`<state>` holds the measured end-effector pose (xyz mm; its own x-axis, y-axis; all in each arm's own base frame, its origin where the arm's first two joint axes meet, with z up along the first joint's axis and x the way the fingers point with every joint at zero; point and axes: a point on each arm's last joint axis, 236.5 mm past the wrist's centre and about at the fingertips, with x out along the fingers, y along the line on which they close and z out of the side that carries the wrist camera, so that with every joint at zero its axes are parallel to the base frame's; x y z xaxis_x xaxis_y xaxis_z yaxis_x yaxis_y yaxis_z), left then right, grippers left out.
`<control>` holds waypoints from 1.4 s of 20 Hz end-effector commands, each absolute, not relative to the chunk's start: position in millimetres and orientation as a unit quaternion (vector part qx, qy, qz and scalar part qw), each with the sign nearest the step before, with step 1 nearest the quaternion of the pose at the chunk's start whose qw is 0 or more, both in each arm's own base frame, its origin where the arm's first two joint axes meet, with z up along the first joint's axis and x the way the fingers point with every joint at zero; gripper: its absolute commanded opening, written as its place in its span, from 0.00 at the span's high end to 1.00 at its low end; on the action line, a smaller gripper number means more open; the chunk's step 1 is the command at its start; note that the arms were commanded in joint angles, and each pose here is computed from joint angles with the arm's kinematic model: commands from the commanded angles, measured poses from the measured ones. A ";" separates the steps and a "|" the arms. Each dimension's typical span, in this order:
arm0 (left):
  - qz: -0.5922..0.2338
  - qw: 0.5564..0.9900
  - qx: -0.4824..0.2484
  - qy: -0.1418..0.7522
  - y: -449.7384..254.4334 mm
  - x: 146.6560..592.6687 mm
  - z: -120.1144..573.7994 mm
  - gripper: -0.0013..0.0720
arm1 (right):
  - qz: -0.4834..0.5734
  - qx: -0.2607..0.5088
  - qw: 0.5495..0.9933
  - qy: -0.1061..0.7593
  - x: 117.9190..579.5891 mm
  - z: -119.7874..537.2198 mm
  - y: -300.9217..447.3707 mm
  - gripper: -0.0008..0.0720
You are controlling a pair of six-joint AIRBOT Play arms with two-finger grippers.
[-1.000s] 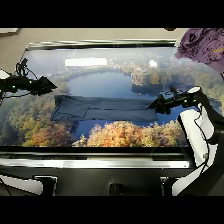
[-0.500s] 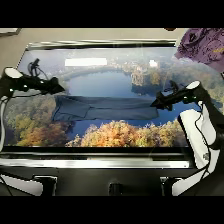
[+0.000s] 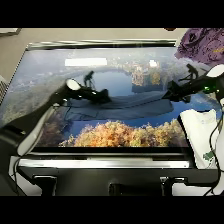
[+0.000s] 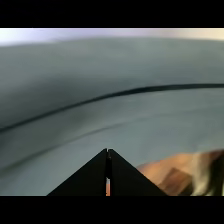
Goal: Fold the clothes and pants, and hang the long-sleeved shirts on hangers.
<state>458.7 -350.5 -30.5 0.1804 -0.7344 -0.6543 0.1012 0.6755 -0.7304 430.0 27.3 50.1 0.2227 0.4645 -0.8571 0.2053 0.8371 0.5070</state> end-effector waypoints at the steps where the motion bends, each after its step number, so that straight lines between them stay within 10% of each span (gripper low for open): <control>1: -0.304 0.702 -0.339 0.548 -431.8 441.1 -35.3 0.95 | 0.056 0.256 0.751 0.606 416.2 93.2 15.2 0.95; 20: -0.366 0.628 -0.394 0.563 -566.9 392.4 -45.8 0.96 | -0.002 0.254 0.778 0.575 365.6 194.9 5.9 0.95; 28: -0.393 0.598 -0.359 0.599 -517.2 401.6 -31.2 0.96 | 0.038 0.300 0.786 0.540 390.3 206.6 30.2 0.95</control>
